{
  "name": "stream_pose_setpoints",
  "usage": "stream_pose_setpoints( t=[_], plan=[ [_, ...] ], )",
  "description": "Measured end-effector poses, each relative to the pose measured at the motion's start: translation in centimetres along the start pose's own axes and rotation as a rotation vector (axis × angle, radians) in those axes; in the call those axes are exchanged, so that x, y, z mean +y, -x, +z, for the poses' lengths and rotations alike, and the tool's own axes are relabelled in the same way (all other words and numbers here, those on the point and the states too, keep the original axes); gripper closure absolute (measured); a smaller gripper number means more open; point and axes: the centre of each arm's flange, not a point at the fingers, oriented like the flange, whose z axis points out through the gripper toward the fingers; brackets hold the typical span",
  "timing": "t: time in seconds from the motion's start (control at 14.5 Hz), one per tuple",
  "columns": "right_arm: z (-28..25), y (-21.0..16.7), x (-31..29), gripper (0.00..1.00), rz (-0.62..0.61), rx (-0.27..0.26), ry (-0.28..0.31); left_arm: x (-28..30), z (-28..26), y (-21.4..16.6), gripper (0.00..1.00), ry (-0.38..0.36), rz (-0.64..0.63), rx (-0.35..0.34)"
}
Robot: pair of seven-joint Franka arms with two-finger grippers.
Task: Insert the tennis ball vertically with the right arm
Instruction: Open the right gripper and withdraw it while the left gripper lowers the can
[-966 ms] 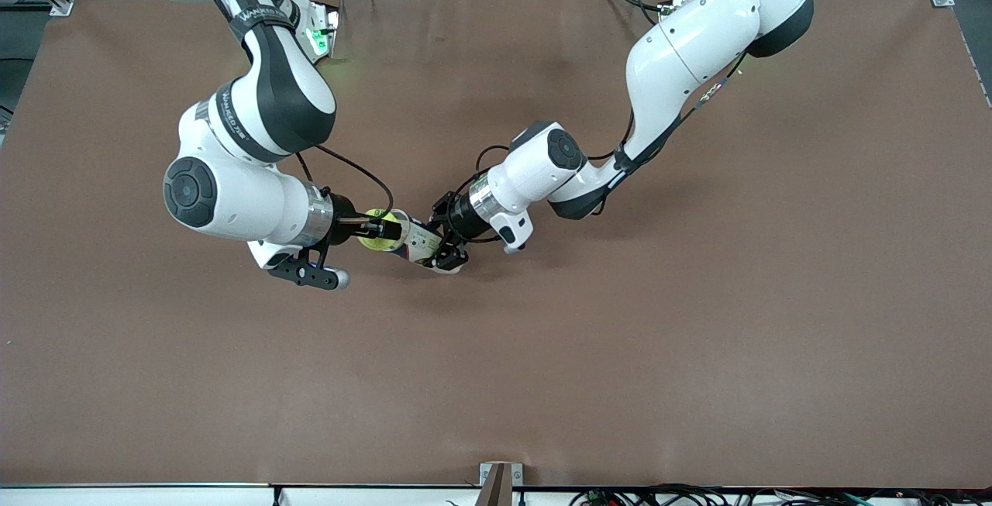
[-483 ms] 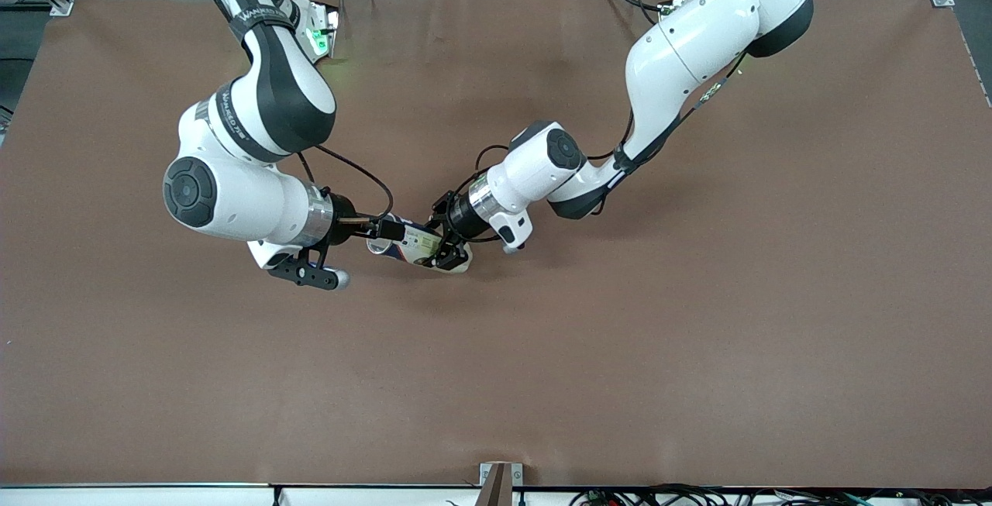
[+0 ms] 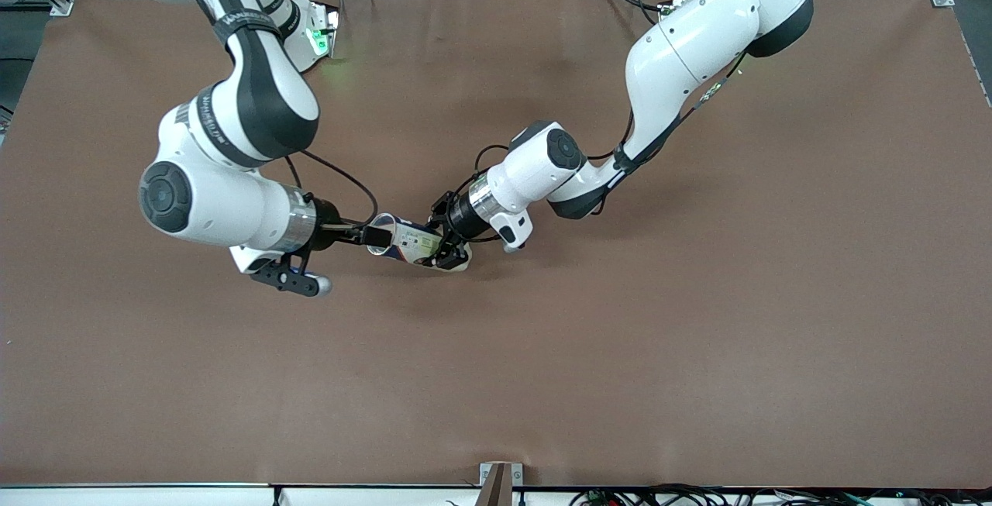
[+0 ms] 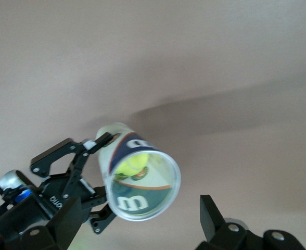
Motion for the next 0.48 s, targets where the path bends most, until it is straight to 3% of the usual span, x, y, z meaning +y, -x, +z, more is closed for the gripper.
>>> stream_pose_setpoints(
  t=[0.14, 0.48],
  plan=[
    [-1.5, -0.6, 2.4, 0.00, -0.038, -0.001, 0.064, 0.0, 0.0, 0.0, 0.33, 0.000, -0.010, 0.000],
    [-8.0, -1.2, 9.7, 0.00, -0.166, 0.023, 0.191, 0.2, -0.1, 0.0, 0.33, 0.010, -0.015, -0.007]
  ],
)
